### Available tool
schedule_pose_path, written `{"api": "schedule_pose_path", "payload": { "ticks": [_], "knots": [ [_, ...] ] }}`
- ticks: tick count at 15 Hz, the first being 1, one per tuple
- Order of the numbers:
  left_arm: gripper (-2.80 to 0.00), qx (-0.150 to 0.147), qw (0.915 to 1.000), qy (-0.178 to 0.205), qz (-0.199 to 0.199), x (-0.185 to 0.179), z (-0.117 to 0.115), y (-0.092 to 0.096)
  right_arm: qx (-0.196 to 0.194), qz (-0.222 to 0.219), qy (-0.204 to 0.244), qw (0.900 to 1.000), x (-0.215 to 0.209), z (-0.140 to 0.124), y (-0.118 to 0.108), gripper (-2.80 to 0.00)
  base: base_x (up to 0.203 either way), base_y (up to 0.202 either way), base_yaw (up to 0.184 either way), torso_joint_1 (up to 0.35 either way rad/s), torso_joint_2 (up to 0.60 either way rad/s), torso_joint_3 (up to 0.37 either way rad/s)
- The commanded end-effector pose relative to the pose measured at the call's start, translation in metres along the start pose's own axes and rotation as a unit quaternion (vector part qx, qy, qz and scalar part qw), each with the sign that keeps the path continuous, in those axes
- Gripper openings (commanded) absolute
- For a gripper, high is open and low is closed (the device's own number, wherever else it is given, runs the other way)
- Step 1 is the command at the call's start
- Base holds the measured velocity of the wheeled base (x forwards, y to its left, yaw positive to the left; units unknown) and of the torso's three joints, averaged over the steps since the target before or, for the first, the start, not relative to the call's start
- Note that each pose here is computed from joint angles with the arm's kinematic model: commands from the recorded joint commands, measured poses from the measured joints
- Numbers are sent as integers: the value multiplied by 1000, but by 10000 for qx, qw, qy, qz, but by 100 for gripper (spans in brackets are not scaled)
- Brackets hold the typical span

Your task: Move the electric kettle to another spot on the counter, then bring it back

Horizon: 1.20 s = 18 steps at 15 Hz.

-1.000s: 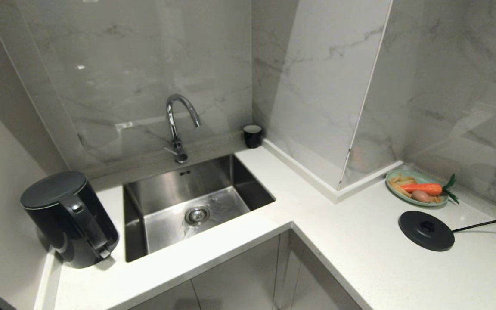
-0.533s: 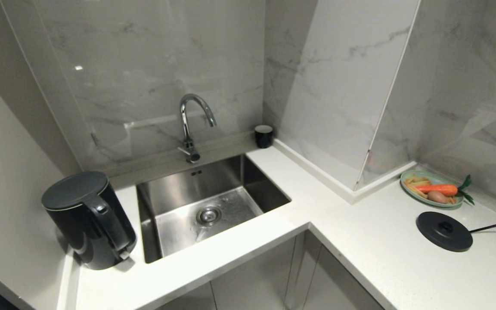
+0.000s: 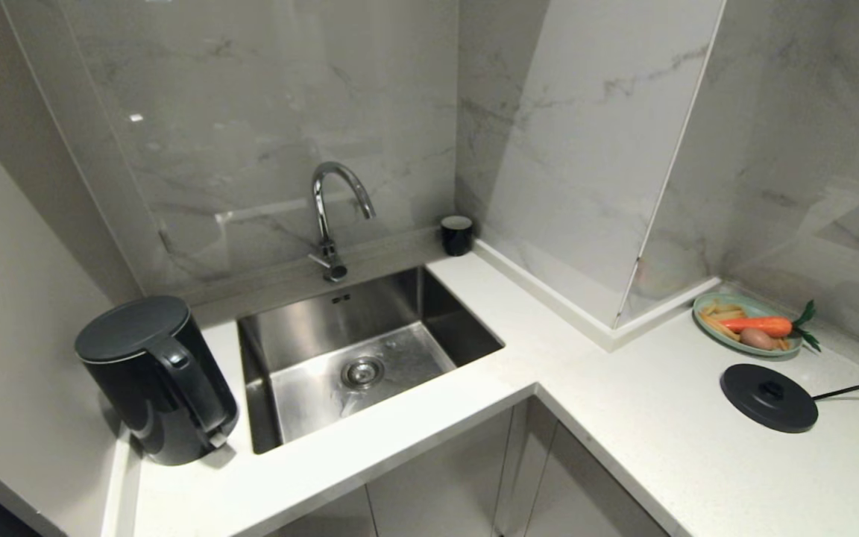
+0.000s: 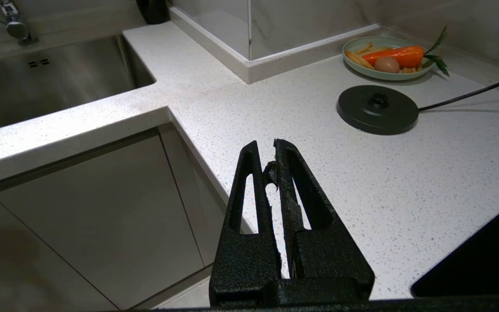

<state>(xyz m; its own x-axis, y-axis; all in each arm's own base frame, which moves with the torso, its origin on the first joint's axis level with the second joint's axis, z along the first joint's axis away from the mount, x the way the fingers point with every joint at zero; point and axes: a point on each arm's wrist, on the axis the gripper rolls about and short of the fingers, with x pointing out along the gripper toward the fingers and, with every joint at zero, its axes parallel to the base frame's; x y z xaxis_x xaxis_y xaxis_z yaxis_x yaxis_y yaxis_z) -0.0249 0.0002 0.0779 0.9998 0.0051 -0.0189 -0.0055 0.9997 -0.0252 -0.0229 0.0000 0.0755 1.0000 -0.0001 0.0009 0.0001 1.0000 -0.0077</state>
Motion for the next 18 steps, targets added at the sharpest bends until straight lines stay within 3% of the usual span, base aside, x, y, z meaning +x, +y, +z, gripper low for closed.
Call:
{"api": "schedule_pose_path", "payload": {
  "ticks": [1,18],
  "knots": [
    [-280,-4,10000,5,-2,0,0,0,0,0,4,10000,0,0,0,-280,0,0,0,0,0,0],
    [-280,-4,10000,12,-2,0,0,0,-15,0,4,10000,0,0,0,-280,0,0,0,0,0,0]
  ]
}}
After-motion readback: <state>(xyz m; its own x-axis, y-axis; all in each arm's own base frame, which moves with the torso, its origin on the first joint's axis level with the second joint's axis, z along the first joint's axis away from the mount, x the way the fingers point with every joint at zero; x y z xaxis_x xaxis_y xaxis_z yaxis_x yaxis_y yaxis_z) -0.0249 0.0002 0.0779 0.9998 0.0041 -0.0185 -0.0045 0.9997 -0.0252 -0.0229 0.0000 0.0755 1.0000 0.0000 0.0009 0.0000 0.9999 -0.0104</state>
